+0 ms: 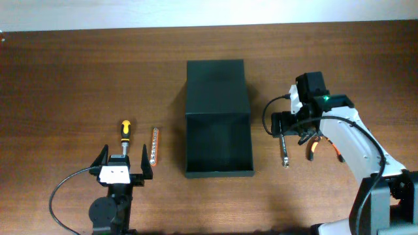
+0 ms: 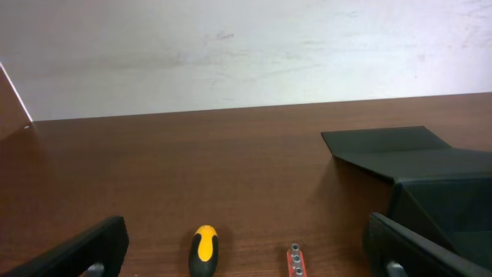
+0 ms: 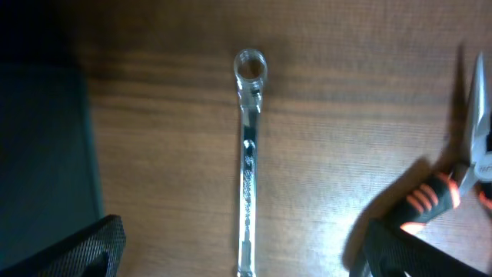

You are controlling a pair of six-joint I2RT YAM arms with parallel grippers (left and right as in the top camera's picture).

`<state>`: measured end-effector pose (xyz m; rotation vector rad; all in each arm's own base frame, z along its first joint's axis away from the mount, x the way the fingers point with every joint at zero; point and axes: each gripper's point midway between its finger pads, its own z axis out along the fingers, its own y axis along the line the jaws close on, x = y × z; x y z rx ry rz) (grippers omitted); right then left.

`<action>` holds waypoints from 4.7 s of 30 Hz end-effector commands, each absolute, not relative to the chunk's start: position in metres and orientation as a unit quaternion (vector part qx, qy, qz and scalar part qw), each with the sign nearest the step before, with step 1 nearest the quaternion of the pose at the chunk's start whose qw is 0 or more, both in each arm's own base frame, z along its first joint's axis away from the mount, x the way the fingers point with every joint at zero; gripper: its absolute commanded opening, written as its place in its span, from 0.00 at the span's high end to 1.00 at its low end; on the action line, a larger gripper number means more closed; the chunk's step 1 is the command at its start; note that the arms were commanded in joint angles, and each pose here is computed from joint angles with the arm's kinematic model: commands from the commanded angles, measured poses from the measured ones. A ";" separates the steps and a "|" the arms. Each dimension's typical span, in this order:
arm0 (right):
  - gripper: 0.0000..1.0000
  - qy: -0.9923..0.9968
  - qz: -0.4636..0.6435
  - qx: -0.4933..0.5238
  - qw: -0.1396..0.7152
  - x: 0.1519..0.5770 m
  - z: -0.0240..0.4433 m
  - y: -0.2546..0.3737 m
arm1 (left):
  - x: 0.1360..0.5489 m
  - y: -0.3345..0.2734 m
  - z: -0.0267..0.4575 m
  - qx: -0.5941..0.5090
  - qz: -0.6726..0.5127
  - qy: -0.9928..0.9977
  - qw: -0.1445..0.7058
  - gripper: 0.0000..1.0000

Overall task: Pack container
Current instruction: 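Move the right gripper over the chrome wrench beside the box, then lower the right gripper and close it on the chrome wrench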

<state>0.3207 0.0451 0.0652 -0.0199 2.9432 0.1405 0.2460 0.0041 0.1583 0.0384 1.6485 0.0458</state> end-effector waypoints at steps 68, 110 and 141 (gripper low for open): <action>0.01 0.999 -0.023 0.003 0.038 0.296 0.008 0.041 | 0.246 0.006 0.157 0.013 0.022 0.734 0.679 0.01; 0.38 1.000 -0.014 0.002 0.022 0.297 -0.010 0.045 | 0.246 0.006 0.157 0.013 0.022 0.734 0.679 0.01; 0.97 0.999 -0.013 0.002 0.037 0.315 0.010 0.047 | 0.246 0.006 0.157 0.013 0.022 0.734 0.679 0.01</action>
